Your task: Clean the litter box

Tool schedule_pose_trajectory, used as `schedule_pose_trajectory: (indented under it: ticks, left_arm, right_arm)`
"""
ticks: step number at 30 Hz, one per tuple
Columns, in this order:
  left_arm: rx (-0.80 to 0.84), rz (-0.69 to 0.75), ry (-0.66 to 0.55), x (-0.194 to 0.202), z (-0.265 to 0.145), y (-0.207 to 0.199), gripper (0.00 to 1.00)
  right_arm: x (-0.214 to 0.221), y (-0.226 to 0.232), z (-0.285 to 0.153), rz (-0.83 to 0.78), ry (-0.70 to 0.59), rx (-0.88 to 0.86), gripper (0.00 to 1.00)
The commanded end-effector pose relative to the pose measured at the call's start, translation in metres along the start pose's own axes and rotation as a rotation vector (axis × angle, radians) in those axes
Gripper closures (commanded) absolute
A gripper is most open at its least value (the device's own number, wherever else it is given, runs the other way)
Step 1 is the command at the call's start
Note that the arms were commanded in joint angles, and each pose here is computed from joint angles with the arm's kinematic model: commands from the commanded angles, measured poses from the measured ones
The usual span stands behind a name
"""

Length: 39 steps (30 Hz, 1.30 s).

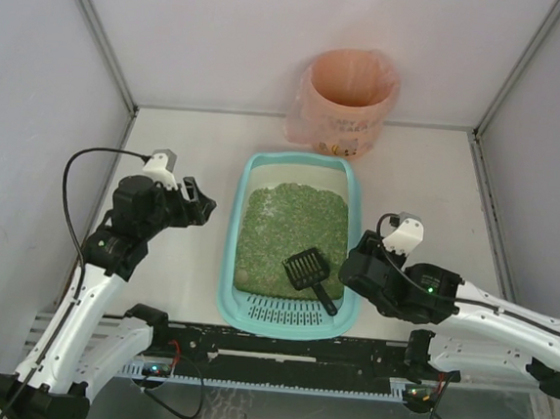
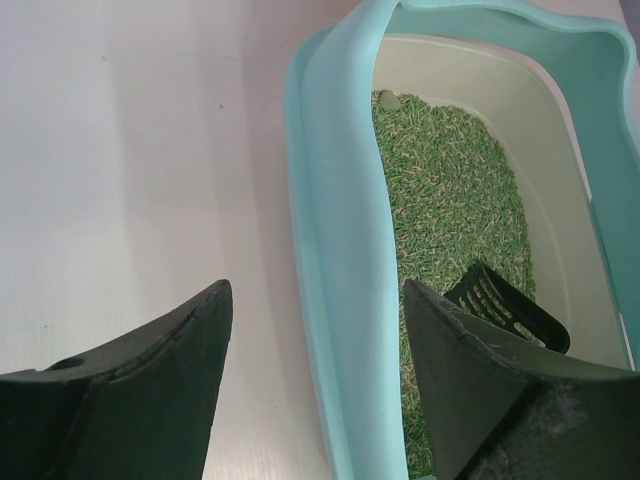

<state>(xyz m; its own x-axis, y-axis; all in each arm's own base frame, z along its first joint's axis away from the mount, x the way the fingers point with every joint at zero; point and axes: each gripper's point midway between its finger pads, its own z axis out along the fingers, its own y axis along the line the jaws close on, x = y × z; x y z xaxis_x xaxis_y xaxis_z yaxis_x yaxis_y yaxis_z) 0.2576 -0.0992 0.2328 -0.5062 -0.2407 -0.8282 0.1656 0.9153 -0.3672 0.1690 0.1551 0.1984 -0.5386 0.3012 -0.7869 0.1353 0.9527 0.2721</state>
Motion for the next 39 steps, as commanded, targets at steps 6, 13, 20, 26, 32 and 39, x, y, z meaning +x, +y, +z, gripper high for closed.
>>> schedule_pose_trajectory:
  ticks: [6, 13, 20, 26, 32, 39]
  left_arm:
    - [-0.02, -0.005, -0.063, -0.008, -0.003, 0.006, 0.26]
    - [-0.027, 0.008, -0.135, -0.019, -0.016, 0.006, 0.2]
    - [-0.137, 0.017, -0.184, -0.016, -0.043, 0.027, 0.03]
    - [-0.226, 0.02, -0.226, -0.009, -0.071, 0.045, 0.0]
    - [-0.253, -0.004, -0.329, -0.015, -0.094, 0.051, 0.0]
    - [-0.283, -0.02, -0.35, -0.014, -0.091, 0.058, 0.0]
  right_arm:
    - [-0.042, 0.016, 0.02, -0.135, -0.038, -0.1, 0.33]
    - [-0.09, -0.002, 0.043, -0.071, -0.079, -0.222, 0.21]
    - [-0.122, -0.06, 0.033, 0.162, -0.191, -0.288, 0.07]
    - [-0.13, -0.09, -0.004, 0.232, -0.358, -0.229, 0.0]
    - [-0.122, -0.097, -0.034, 0.086, -0.443, -0.197, 0.0]
    - [-0.104, -0.091, -0.035, 0.01, -0.391, -0.233, 0.0]
